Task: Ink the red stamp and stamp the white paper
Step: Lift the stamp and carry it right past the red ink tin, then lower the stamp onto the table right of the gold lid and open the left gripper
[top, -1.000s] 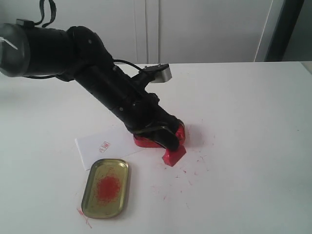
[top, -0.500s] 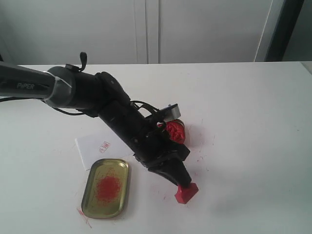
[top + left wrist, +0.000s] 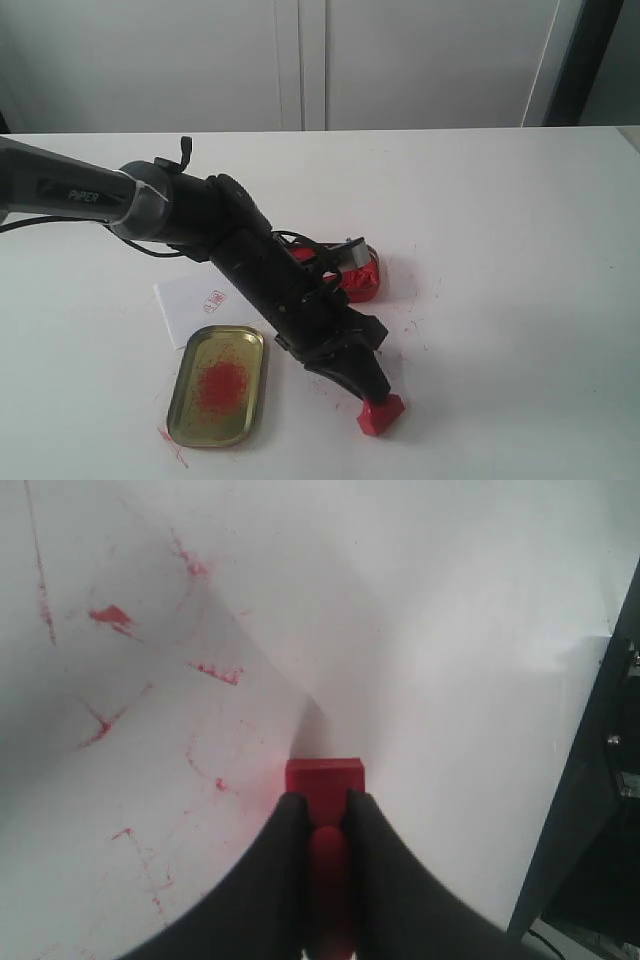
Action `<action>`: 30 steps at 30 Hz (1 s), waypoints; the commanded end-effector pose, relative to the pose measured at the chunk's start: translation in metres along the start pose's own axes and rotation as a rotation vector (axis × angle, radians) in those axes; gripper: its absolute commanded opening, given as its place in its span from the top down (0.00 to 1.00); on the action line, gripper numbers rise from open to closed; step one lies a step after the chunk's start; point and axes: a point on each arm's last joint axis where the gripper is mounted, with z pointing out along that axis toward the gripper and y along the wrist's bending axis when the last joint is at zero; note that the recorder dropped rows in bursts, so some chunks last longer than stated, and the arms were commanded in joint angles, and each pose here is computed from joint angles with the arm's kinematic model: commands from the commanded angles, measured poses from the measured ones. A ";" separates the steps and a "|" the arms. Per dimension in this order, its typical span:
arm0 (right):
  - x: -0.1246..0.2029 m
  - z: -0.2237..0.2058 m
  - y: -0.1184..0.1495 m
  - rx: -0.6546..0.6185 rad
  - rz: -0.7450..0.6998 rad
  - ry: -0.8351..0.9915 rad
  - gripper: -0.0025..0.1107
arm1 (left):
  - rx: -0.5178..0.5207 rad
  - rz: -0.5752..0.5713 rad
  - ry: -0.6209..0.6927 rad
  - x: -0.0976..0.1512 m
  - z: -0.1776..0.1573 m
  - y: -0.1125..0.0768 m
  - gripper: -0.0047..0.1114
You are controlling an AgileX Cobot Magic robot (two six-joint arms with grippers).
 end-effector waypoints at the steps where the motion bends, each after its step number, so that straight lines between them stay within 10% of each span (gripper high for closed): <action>1: 0.000 0.000 0.000 -0.001 0.002 -0.015 0.98 | 0.018 0.006 0.002 -0.001 0.001 -0.003 0.96; 6: 0.000 0.000 0.000 -0.001 0.002 -0.015 0.98 | 0.017 0.006 0.001 -0.001 0.001 -0.003 0.93; 17: 0.000 0.000 0.000 -0.002 0.004 -0.015 0.98 | 0.017 0.022 0.000 -0.001 0.001 -0.003 0.51; 30: 0.000 0.000 0.000 -0.002 0.019 -0.015 0.98 | 0.014 0.030 0.013 0.000 0.001 -0.004 0.46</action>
